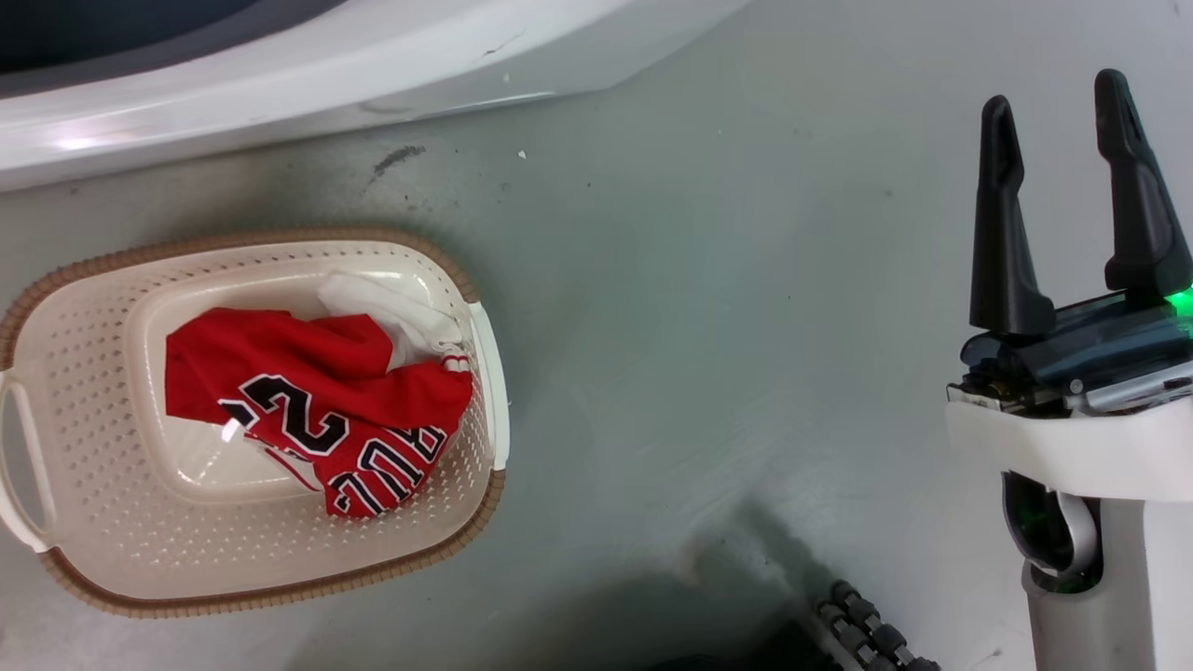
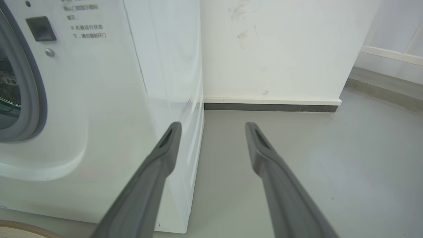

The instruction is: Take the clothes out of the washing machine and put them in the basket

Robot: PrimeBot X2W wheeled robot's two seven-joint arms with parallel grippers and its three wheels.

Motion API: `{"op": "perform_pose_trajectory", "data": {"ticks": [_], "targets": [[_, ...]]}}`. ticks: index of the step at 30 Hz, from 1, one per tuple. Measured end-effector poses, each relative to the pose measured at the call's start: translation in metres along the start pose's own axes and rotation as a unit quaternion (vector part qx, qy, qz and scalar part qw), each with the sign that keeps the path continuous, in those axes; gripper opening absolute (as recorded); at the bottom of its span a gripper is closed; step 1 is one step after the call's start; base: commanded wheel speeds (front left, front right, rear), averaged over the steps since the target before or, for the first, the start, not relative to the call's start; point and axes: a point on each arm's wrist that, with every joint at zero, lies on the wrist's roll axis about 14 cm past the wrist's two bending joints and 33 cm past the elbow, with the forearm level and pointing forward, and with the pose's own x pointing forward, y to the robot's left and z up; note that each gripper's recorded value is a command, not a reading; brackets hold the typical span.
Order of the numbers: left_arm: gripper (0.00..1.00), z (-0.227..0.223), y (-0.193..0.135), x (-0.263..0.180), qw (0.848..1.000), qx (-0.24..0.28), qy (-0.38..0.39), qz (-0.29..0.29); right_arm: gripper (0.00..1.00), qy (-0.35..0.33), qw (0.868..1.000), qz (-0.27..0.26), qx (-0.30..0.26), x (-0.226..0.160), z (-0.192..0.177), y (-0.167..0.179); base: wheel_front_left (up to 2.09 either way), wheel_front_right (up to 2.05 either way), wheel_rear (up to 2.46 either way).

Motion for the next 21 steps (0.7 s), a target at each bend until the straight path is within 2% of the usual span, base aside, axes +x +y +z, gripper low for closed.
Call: {"op": "perform_pose_trajectory", "data": {"ticks": [8,13,21], "targets": [[1.0,-0.033,0.009,0.021,0.994,-0.004,0.106,0.009,1.0,0.014,1.0,-0.006,0.007,0.001,-0.016,-0.004,0.0,0.0,0.0],[1.0,-0.061,0.003,0.027,0.987,-0.008,0.163,0.01,1.0,0.018,1.0,-0.013,0.009,-0.001,-0.018,-0.009,0.0,0.0,0.0],[1.0,-0.076,0.0,0.033,0.981,-0.014,0.191,0.018,1.0,0.018,1.0,-0.022,0.005,-0.004,-0.015,-0.016,0.0,0.0,0.0]]}}
